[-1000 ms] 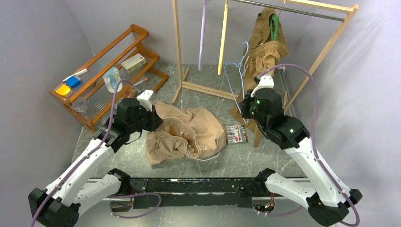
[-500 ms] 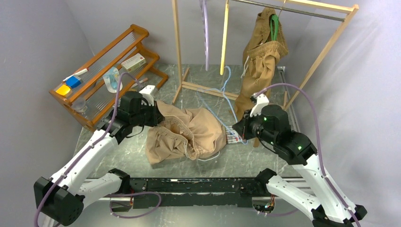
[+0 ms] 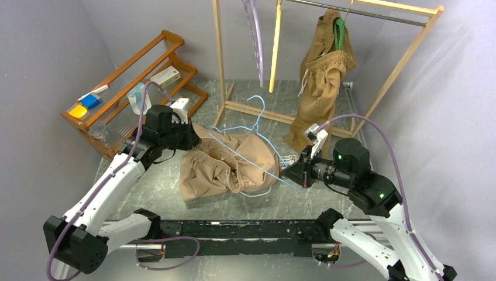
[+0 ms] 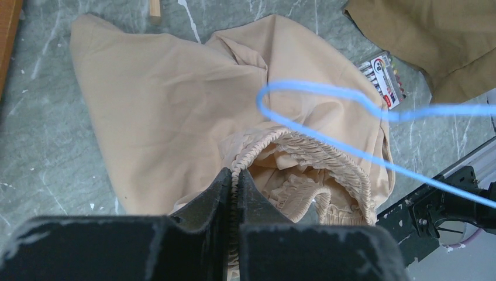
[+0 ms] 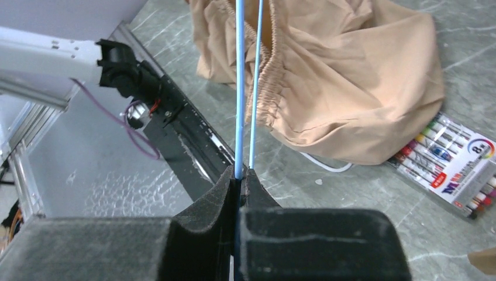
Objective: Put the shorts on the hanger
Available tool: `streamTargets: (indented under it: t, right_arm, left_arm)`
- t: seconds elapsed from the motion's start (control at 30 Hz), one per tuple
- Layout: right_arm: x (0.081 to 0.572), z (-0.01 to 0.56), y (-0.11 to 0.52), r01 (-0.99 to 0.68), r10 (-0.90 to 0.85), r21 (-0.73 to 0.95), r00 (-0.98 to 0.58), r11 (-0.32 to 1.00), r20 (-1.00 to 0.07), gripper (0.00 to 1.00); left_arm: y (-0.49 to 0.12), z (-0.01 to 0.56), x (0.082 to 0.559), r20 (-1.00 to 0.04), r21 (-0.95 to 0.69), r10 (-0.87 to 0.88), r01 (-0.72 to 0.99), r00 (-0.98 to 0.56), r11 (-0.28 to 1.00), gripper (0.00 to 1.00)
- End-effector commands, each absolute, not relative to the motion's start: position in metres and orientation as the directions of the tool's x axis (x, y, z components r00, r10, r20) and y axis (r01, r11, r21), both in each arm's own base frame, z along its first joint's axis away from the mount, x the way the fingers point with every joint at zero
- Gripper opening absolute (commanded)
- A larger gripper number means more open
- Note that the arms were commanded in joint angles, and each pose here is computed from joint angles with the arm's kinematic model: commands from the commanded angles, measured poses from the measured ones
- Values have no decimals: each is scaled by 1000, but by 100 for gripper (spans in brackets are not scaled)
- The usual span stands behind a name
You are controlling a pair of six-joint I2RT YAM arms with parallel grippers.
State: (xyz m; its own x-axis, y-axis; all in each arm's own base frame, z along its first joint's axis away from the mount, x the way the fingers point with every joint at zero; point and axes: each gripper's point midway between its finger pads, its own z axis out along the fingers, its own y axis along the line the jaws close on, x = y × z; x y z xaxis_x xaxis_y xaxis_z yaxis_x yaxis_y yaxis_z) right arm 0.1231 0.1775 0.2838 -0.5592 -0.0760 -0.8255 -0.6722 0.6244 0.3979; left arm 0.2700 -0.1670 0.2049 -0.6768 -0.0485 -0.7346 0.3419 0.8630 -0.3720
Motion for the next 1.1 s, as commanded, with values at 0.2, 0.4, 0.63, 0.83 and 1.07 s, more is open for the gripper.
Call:
streamTargets:
  t: [0.2,0.4,0.63,0.83,1.07]
  right_arm:
    - [92,295,182,-785,-144,389,-509,482,-848,0]
    - [89,294,177,-789,-159,369,-498,491,-852,0]
    - [90,284,180,-793,-194,372,-511,482,-837,0]
    - [91,276,187,-825,-222,359,-485,436,-846,0]
    - [102,267,197,-843,-223,341,-458,416,-860,0]
  left_arm:
    - [-176,230,275,-751,-404,-61,384,-658,830,7]
    - [-171,228,276,-753,-386,-57,369,-656,846,7]
    - [-176,237,271,-758,-401,-53,400,-650,824,7]
    - [-180,263,260,-793,-402,-40,474,-608,784,7]
    - [-194,293,243,-820,-434,-36,579,-572,690,7]
